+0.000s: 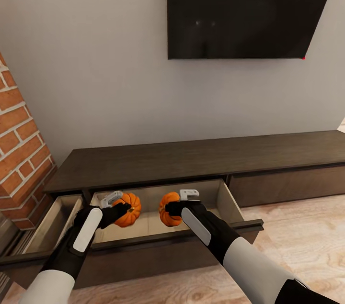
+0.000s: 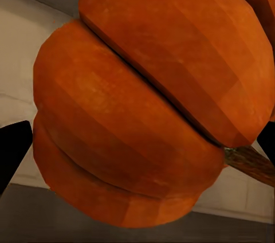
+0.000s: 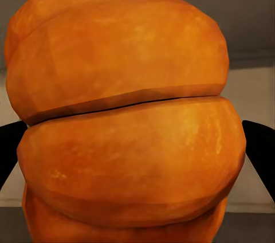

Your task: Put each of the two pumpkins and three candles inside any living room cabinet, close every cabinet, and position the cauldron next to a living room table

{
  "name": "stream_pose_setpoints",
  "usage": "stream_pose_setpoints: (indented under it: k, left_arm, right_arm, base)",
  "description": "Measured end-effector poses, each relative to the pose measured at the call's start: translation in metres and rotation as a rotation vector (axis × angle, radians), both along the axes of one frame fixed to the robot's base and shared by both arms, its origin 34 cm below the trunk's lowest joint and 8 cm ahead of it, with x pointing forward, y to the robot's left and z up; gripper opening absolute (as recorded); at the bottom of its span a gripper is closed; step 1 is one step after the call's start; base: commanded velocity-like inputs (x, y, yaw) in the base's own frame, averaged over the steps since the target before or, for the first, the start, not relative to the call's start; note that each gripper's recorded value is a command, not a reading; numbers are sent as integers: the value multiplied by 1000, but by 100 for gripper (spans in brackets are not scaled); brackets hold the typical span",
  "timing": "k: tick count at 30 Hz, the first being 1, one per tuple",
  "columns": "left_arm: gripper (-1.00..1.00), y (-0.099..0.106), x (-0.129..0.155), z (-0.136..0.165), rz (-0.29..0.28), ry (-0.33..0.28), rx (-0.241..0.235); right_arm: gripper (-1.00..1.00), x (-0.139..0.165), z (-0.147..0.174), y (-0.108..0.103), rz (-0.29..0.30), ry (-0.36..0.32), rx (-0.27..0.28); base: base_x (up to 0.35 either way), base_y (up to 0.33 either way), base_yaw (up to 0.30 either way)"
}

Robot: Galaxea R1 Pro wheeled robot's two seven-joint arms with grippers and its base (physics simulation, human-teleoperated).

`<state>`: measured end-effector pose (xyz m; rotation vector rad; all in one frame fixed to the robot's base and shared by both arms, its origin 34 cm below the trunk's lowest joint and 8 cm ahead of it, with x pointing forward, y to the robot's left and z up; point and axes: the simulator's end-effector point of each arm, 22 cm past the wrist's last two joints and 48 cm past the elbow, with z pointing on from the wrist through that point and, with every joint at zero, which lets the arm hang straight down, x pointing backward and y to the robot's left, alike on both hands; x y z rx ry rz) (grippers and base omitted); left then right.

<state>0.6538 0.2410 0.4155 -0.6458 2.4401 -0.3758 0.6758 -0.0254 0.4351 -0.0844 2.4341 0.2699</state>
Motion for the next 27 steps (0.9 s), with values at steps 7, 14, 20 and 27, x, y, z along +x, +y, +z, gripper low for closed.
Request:
stream_pose_setpoints:
  k: [7,14,20,27]
  left_arm:
    - [-100,-8,-6,-23,24,140,-4]
    - [-100,0,-10,-29,43,167,2]
    - [-100,4,-12,-30,47,171,5]
    - [-100,3,-12,-30,47,171,6]
  right_arm:
    - [-100,8,5,-2,-24,-40,14]
    - [-100,7,5,-1,-21,-38,13]
    - [-100,5,3,-2,-17,-30,7]
    - [-100,0,-2,-1,-6,-2,-1]
  base:
    - [0,0,0]
    - [0,0,0]
    - [112,0,0]
    - [108,0,0]
